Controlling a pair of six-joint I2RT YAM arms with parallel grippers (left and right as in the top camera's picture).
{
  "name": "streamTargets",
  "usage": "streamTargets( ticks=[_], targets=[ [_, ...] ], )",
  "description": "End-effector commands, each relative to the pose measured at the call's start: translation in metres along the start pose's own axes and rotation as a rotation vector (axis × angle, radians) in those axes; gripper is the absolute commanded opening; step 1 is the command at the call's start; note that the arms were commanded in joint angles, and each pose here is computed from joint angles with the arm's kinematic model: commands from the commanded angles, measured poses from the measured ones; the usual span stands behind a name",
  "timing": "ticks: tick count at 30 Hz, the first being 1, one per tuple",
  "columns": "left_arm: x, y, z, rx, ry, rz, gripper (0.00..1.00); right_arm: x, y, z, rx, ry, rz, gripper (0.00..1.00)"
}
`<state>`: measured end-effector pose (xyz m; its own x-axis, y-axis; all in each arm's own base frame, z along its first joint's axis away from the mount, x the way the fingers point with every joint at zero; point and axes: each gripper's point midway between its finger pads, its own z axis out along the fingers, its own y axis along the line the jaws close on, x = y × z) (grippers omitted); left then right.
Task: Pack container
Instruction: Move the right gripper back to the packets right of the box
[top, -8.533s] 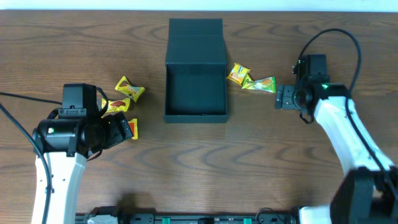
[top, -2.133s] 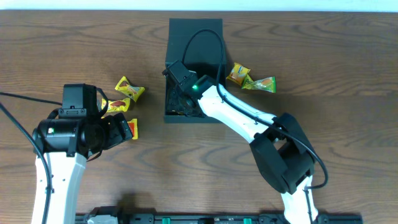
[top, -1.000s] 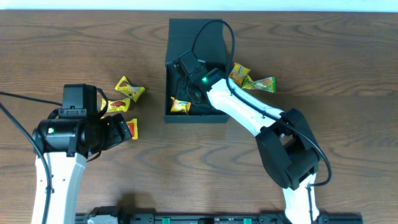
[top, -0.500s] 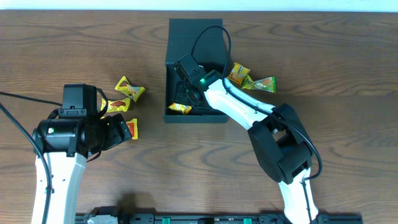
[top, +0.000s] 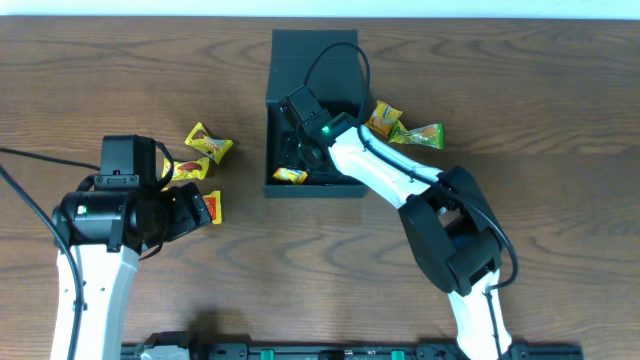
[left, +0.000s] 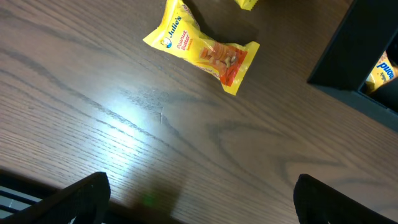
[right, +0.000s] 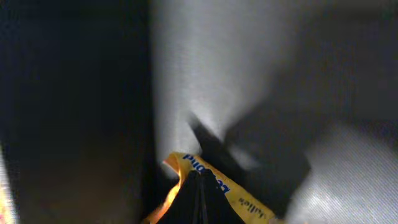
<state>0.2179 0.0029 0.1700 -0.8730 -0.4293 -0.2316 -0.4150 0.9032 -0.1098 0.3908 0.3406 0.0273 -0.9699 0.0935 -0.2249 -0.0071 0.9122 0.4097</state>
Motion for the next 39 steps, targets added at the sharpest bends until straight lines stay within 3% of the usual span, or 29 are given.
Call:
streamTargets(
  ticks=[1, 17, 23, 31, 34, 39],
  targets=[
    [-0.002, 0.003, -0.001, -0.018, -0.007, 0.015, 0.95, -0.004, 0.008, -0.002, -0.039, 0.004, -0.063, 0.03],
    [-0.002, 0.003, -0.001, -0.018, -0.007, 0.015, 0.96, 0.005, 0.009, -0.002, -0.054, 0.046, -0.104, 0.04],
    [-0.002, 0.004, -0.001, -0.025, -0.011, 0.023, 0.95, -0.015, 0.016, -0.02, -0.046, -0.039, -0.247, 0.09],
    [-0.007, 0.012, 0.0, -0.075, -0.025, 0.072, 0.96, -0.038, 0.029, -0.082, 0.02, -0.114, -0.489, 0.4],
    [-0.009, 0.011, 0.001, -0.073, -0.029, 0.067, 0.96, -0.04, 0.026, -0.099, 0.048, -0.107, -0.539, 0.47],
    [-0.011, 0.01, 0.001, -0.07, -0.038, 0.063, 0.96, -0.053, -0.014, -0.131, 0.248, -0.125, -0.548, 0.53]
  ],
)
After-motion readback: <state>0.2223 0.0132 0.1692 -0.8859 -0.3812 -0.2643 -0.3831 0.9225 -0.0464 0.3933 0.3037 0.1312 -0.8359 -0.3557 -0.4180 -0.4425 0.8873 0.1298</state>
